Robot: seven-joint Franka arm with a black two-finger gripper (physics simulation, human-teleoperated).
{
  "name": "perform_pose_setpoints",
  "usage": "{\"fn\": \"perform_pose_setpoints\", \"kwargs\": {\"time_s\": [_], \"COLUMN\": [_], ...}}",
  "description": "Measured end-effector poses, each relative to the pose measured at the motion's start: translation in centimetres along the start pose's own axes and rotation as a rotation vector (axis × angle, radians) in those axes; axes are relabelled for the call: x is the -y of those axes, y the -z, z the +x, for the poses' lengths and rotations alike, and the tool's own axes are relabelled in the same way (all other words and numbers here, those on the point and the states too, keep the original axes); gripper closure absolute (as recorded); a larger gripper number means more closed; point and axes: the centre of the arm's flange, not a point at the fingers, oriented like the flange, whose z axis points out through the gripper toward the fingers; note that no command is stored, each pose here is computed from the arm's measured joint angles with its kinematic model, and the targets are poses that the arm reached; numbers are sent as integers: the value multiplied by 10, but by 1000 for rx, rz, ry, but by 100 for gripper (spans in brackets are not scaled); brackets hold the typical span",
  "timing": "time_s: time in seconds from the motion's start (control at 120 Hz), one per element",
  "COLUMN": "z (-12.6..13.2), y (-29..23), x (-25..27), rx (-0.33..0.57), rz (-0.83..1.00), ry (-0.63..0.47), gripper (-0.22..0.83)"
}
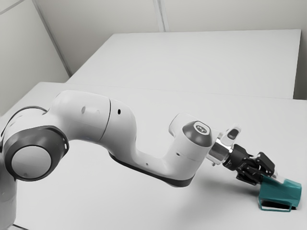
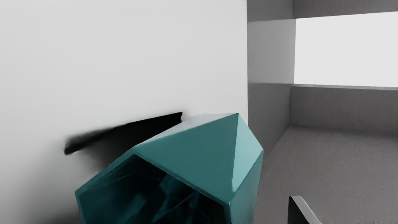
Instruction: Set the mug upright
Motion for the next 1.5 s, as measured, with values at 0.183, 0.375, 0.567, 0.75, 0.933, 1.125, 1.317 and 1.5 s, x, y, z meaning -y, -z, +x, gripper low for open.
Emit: {"fn": "perform_pose_setpoints", "kwargs": {"time_s": [0.183, 0.375, 0.567, 0.75, 0.933, 1.125, 1.317, 1.5], "z": [2, -3, -5, 6, 34, 51, 55, 66], "y": [1, -3, 18, 82, 162, 237, 299, 356], "x": [-9, -25, -64, -96, -104, -85, -67, -36], "rx": [-5, 0, -34, -81, -27, 48, 83, 61], "rz": [-7, -14, -20, 93, 369, 650, 862, 977], "ry": [-40, -85, -160, -338, -552, -566, -492, -369], "gripper": [69, 75, 77, 76, 76, 76, 77, 77]}}
